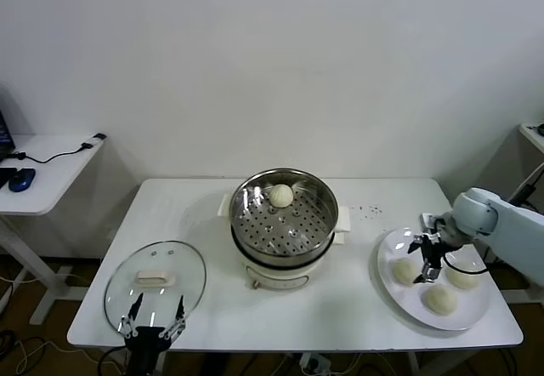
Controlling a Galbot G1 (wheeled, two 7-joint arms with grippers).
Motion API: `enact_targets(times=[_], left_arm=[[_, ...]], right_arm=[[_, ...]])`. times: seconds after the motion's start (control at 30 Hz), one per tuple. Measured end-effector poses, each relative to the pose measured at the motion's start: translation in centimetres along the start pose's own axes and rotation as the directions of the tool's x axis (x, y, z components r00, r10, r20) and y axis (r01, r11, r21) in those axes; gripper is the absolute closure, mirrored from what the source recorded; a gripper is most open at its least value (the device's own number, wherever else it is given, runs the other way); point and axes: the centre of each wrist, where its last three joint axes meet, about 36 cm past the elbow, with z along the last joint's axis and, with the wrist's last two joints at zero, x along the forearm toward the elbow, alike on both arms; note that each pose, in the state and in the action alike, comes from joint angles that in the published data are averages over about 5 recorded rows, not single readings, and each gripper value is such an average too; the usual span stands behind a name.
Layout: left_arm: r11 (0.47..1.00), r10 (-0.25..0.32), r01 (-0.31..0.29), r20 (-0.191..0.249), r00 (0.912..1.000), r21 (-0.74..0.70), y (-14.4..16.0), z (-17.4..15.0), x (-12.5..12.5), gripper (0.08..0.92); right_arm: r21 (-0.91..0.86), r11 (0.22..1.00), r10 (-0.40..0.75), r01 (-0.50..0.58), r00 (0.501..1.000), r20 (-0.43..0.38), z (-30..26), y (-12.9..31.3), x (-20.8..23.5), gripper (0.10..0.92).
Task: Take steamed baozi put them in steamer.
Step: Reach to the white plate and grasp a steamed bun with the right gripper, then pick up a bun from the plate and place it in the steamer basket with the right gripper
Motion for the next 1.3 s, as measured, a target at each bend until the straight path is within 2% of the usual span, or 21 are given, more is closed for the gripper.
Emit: enact_targets(times=[0.23,0.53,0.87,1.07,1.3], left_arm=[[1.0,-0.001,0.001,-0.003,1.0,0.0,0.0,0.2,-0.1,0.177],[1.0,-0.002,0.002,-0.005,1.0,0.0,0.0,0.2,-0.1,0.177],[1.0,-0.005,0.005,-0.009,0.9999,0.0,0.2,0.4,0.1,0.177],[1.0,-0.006,0.006,-0.006,1.0,0.005,0.1,0.2,0.1,0.177],[1.0,0.001,-0.001,0.0,1.0,0.016,-0.1,0.1,0.2,0.177]], right_arm=[[0.0,1.0,-0.015,0.015,1.0,-0.008,-0.6,-0.3,-1.3,0.217],[-0.005,1.0,-0.024,0.024,1.0,-0.018,-0.8,-0.8,-1.8,0.382],[-0.012,1.0,-0.021,0.021,1.0,-0.015,-0.6,-1.0,-1.2,0.411],[-0.014,1.0,0.002,-0.002,1.0,0.002,-0.7,-1.8,1.6,0.411],[0.006,0.998,0.061,-0.061,0.997,0.046,-3.3,-4.9,8.4,0.411]])
